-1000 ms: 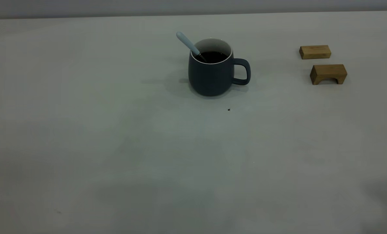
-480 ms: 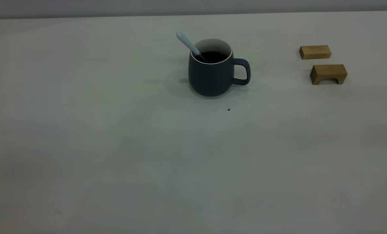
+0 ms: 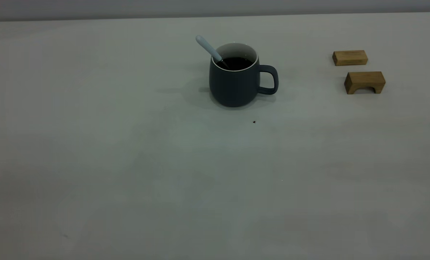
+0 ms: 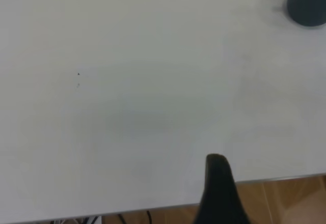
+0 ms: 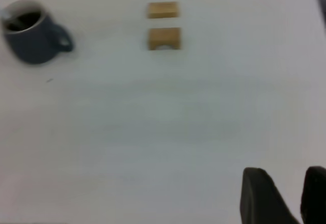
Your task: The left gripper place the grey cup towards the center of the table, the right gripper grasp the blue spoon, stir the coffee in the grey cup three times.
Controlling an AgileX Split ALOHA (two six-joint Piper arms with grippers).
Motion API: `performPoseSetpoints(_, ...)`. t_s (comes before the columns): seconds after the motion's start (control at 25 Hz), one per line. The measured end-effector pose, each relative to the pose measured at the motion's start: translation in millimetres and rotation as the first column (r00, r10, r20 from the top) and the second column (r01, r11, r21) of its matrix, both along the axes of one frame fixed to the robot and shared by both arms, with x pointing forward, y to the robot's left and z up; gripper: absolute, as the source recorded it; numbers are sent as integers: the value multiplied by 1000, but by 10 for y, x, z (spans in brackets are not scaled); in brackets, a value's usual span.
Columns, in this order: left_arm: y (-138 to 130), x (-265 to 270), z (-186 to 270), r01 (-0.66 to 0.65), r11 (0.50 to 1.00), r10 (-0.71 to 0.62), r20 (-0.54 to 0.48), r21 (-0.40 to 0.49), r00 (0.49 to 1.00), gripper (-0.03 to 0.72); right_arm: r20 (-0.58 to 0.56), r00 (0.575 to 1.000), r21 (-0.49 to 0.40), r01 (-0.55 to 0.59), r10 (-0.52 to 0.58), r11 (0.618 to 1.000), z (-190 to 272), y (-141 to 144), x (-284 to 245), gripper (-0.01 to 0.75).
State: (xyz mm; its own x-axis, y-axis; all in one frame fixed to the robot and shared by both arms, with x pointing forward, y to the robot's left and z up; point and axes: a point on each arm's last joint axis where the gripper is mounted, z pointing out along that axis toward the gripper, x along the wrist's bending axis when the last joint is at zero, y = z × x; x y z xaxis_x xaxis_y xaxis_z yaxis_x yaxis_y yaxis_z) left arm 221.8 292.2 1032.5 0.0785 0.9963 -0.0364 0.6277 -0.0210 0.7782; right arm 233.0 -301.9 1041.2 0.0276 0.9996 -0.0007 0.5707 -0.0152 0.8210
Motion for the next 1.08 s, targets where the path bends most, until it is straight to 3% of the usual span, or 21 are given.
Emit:
performPoseSetpoints(0.16, 0, 0, 0, 0, 1000, 0, 0, 0, 1000, 585, 0, 998, 0, 57, -57, 998, 0, 3, -1, 237)
performPoseSetpoints(0.44, 0, 0, 0, 0, 1000, 0, 0, 0, 1000, 585, 0, 1000, -1, -3, 3, 1000, 0, 0, 0, 237)
performPoseSetpoints(1.08, 0, 0, 0, 0, 1000, 0, 0, 0, 1000, 585, -1, 1000, -1, -5, 5, 1000, -1, -1, -1, 237)
